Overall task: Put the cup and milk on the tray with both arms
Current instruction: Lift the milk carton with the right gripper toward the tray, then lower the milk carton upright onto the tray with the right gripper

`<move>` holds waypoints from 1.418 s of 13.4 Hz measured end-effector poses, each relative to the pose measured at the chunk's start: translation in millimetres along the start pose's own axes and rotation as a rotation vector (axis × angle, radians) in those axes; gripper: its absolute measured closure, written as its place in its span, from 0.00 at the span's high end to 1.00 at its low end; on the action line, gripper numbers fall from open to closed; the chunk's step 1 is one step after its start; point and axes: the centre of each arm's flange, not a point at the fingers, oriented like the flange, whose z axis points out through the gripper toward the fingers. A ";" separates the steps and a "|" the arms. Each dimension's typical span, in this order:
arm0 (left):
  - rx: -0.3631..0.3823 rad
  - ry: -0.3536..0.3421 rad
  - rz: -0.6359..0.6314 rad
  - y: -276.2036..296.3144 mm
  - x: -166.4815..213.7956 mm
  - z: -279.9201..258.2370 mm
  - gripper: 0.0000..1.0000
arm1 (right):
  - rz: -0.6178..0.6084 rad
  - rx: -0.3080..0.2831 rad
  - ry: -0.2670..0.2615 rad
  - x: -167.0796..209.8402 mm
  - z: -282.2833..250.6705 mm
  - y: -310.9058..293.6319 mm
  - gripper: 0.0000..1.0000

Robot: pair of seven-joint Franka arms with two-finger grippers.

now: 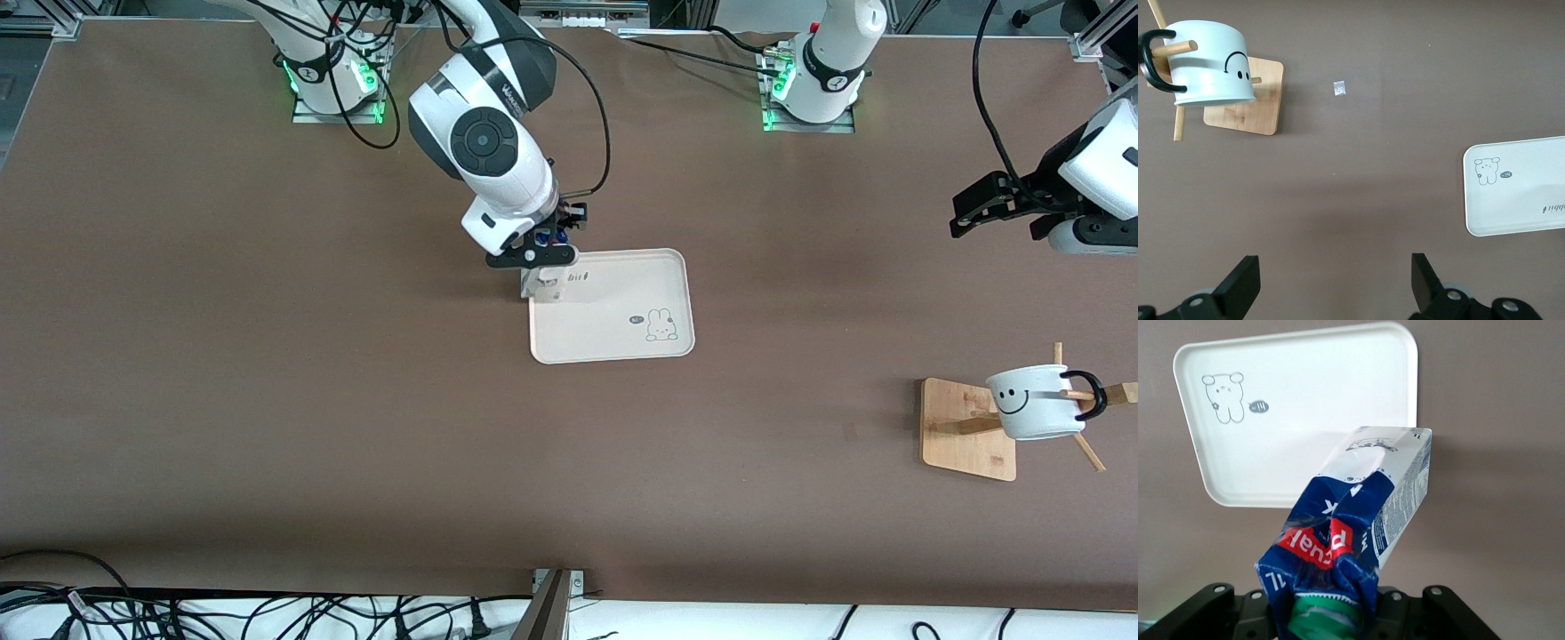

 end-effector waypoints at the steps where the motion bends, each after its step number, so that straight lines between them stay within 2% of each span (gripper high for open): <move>1: 0.000 0.000 -0.001 -0.3 0.0 0.0 1.00 | -0.024 -0.006 0.005 4.1 2.1 -0.2 0.10; 4: 0.000 -0.001 -0.004 -2.1 0.0 0.1 1.00 | -0.062 -0.011 0.011 17.4 6.3 5.2 0.10; 8: 0.000 -0.001 -0.010 -5.4 0.1 0.0 1.00 | -0.063 0.026 0.042 46.6 -1.0 1.3 0.10; 10: 0.000 -0.001 -0.010 -5.3 0.2 0.1 1.00 | -0.056 0.032 0.015 53.1 5.6 -1.8 0.10; 12: 0.000 -0.001 -0.011 -5.7 0.2 0.2 1.00 | -0.057 0.014 -0.018 53.9 13.6 -1.7 0.10; 15: 0.000 -0.001 -0.011 -6.0 0.2 0.2 1.00 | -0.056 0.004 -0.043 51.6 20.8 -2.5 0.10; 17: 0.000 -0.002 -0.011 -6.1 0.2 0.3 1.00 | -0.018 0.037 -0.076 48.5 25.4 -7.0 0.10; 19: 0.000 -0.002 -0.012 -6.2 0.1 0.3 1.00 | 0.044 0.107 -0.129 46.9 27.1 -11.9 0.10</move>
